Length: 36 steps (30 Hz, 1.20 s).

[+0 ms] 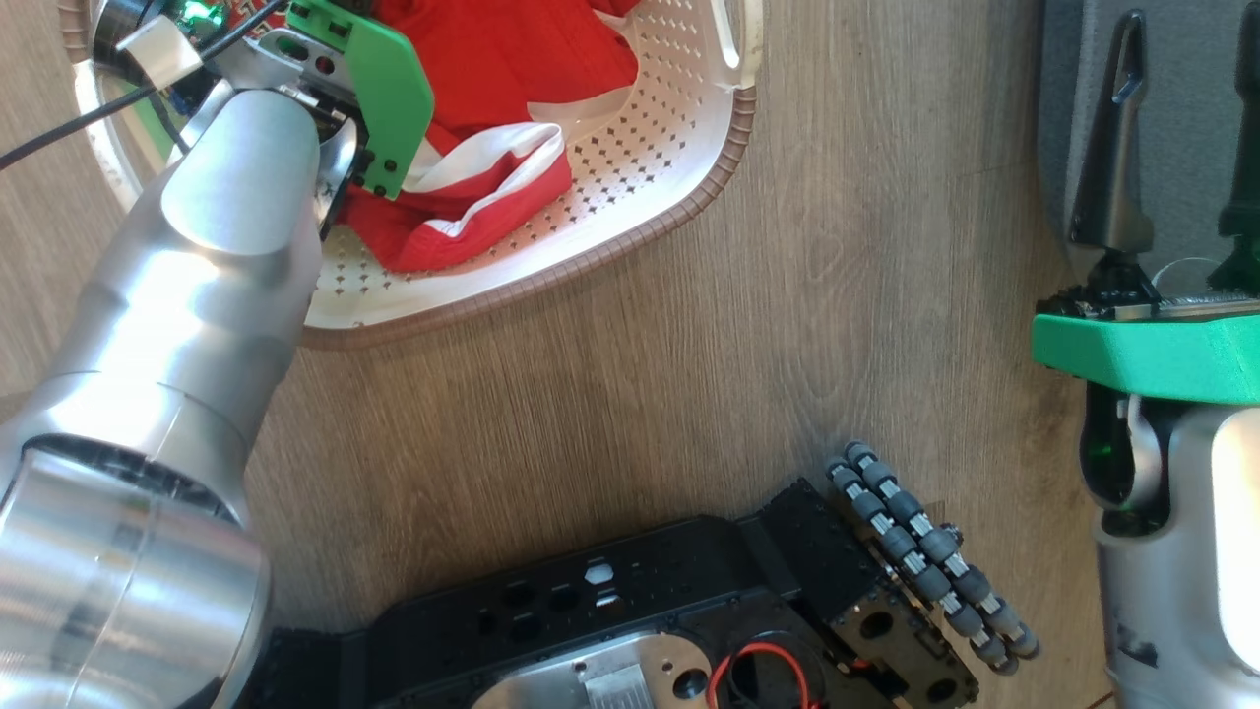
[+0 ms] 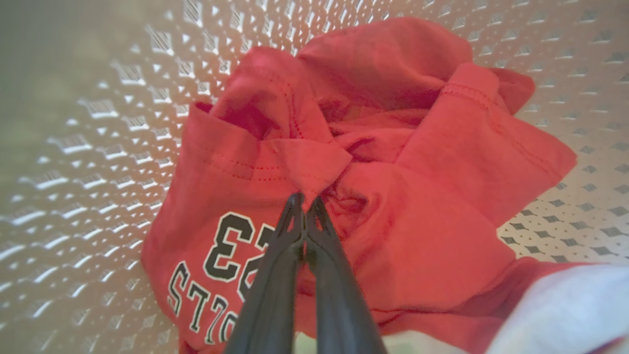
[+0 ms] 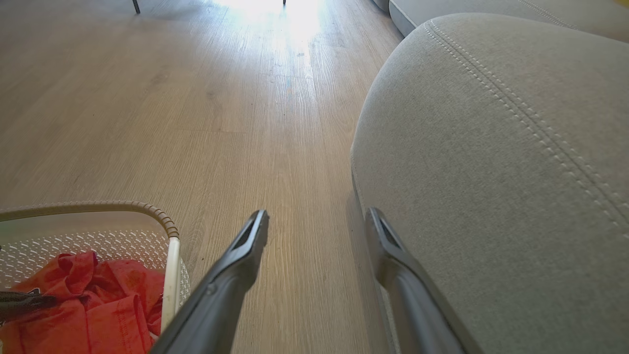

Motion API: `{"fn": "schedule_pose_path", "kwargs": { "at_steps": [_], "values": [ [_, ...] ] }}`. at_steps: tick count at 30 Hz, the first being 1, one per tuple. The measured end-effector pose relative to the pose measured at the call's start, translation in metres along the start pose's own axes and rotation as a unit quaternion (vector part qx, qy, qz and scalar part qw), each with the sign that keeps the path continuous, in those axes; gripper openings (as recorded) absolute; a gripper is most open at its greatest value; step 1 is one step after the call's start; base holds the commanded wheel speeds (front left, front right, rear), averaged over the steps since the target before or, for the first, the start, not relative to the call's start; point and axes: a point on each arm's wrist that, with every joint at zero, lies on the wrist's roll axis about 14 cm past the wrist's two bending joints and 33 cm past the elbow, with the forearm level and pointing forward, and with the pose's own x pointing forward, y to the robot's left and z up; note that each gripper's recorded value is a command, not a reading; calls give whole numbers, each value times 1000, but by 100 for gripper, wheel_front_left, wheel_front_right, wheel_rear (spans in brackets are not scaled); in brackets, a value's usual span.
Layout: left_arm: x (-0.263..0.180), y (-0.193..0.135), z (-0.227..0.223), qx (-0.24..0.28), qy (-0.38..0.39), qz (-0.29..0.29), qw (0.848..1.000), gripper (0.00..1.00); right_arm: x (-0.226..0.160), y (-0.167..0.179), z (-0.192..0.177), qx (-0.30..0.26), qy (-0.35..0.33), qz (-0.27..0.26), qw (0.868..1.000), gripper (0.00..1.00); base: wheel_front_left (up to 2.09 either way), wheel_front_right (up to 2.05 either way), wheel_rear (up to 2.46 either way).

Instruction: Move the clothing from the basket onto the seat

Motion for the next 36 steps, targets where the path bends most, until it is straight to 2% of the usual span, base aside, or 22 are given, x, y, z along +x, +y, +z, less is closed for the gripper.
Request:
{"fn": "schedule_pose_path", "kwargs": {
  "at_steps": [8,18,24,29,36],
  "values": [
    [-5,-3,14,4,-25,-9,1000,0,0,0,5,3,-5,0,1000,100,0,0,0],
    [-41,-7,84,-22,-140,-11,990,0,0,4,33,14,-37,3,999,100,0,0,0],
    [-84,-15,96,-66,-177,-5,982,0,-4,10,60,9,-63,9,998,100,0,0,0],
    [-130,-8,109,-90,-210,25,973,0,-19,22,73,9,-68,23,997,100,0,0,0],
    [-209,-1,125,-119,-273,78,952,0,-49,37,97,19,-82,42,996,100,0,0,0]
  ]
}}
